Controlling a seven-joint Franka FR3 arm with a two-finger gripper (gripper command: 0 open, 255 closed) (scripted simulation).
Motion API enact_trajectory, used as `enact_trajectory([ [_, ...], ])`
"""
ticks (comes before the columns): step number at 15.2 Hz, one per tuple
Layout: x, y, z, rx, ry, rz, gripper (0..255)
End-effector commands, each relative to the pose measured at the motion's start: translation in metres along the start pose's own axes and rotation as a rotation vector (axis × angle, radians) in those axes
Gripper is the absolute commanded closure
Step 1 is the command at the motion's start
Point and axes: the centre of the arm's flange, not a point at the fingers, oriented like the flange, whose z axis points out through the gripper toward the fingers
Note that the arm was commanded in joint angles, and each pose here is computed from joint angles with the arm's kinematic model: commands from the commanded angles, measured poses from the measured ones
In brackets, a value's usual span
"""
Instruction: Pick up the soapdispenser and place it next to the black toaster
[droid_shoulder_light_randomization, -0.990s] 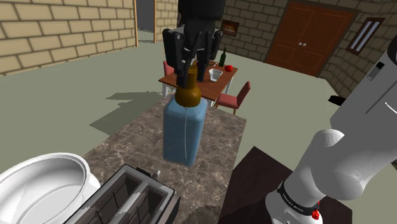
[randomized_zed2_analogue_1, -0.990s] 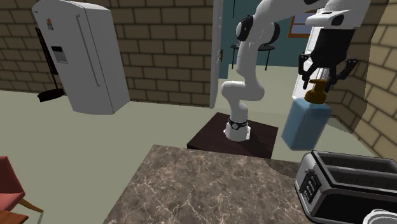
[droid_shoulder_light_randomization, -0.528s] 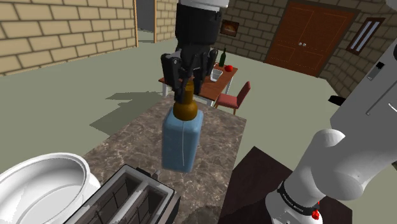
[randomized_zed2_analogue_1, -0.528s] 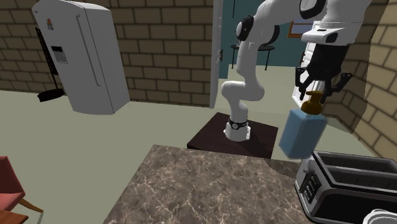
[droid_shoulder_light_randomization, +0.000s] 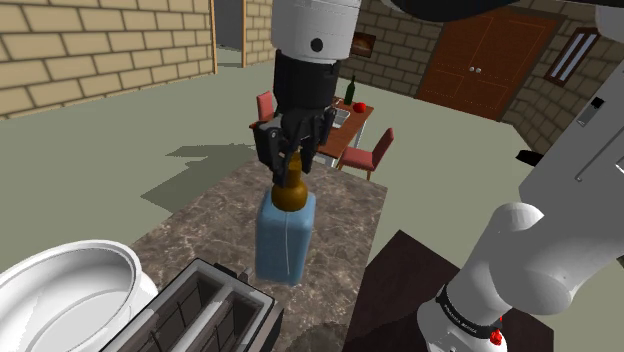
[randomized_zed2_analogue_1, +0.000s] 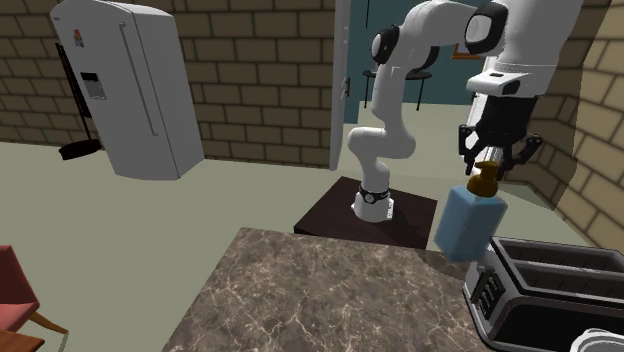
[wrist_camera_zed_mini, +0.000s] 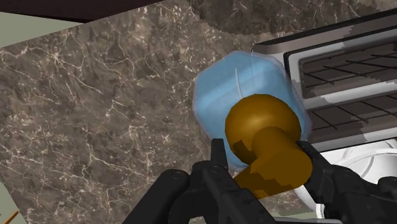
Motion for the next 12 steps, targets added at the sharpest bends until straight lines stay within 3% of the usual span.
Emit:
enact_trajectory([
  [1,0.0,-0.001,0.01,0.0,0.001,0.0,255],
  [12,0.0,-0.001,0.069,0.0,0.001,0.0,255],
])
